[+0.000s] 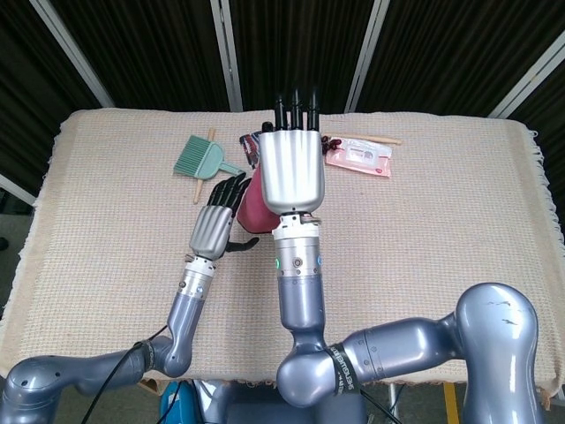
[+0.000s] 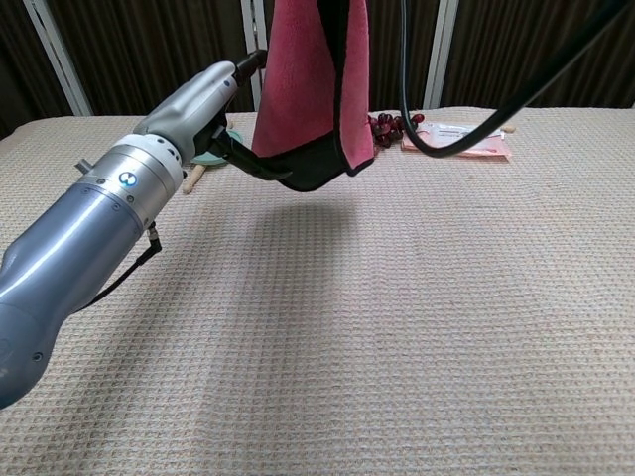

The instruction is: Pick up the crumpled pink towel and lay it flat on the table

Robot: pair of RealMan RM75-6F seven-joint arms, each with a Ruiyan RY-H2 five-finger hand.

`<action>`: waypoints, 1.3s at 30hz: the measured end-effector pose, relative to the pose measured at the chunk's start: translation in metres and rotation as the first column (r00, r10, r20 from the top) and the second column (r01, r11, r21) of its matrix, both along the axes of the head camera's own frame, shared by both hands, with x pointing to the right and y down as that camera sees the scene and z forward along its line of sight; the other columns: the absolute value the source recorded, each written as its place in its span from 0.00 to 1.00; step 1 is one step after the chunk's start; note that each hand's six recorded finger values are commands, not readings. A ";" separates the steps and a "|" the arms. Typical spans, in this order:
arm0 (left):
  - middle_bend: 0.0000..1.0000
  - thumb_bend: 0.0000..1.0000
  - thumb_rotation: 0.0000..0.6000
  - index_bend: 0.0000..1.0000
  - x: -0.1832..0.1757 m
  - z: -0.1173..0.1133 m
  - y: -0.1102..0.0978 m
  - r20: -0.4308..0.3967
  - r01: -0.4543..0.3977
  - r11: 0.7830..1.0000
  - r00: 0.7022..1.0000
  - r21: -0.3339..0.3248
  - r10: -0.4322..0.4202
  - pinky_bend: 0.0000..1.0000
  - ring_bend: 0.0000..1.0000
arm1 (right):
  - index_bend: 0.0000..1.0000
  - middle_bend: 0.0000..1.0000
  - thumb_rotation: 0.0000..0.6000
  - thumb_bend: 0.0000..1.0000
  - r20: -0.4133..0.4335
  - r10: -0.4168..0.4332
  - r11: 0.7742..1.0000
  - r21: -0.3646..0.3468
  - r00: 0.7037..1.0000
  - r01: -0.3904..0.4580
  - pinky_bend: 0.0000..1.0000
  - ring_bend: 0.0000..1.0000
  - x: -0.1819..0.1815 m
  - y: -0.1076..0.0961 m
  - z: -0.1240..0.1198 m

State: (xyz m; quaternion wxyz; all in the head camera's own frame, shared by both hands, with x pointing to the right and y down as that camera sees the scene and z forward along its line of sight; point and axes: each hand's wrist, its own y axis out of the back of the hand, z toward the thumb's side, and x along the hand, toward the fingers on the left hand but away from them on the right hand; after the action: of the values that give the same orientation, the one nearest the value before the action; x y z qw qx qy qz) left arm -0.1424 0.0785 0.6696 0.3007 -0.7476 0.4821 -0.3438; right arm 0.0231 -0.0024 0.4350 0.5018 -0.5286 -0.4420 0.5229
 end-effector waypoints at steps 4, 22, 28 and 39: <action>0.00 0.11 1.00 0.00 -0.001 0.004 -0.006 -0.001 0.020 1.000 1.000 0.021 -0.020 0.00 0.00 | 0.65 0.19 1.00 0.48 -0.002 -0.006 1.000 -0.002 1.000 0.006 0.00 0.00 0.000 0.002 0.000; 0.00 0.15 1.00 0.00 0.000 -0.034 -0.030 -0.154 0.087 0.975 0.986 0.205 -0.056 0.00 0.00 | 0.65 0.19 1.00 0.48 -0.009 -0.010 1.000 -0.011 1.000 0.009 0.00 0.00 0.008 0.005 0.004; 0.00 0.15 1.00 0.00 -0.009 -0.035 -0.043 -0.140 0.114 0.972 0.986 0.207 -0.086 0.00 0.00 | 0.65 0.19 1.00 0.48 0.001 -0.015 1.000 -0.013 1.000 0.015 0.00 0.00 0.007 0.008 0.003; 0.00 0.15 1.00 0.00 -0.013 -0.016 -0.058 -0.080 0.133 0.978 0.989 0.162 -0.121 0.00 0.00 | 0.65 0.19 1.00 0.48 0.000 -0.031 0.999 -0.023 1.000 0.031 0.00 0.00 0.004 0.011 0.008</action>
State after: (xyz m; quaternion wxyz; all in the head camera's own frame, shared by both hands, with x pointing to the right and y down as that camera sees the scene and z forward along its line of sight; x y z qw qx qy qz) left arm -0.1550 0.0205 0.6537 0.3225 -0.6991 0.5661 -0.2947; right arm 0.0272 0.0088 0.4426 0.5039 -0.5411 -0.4277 0.5200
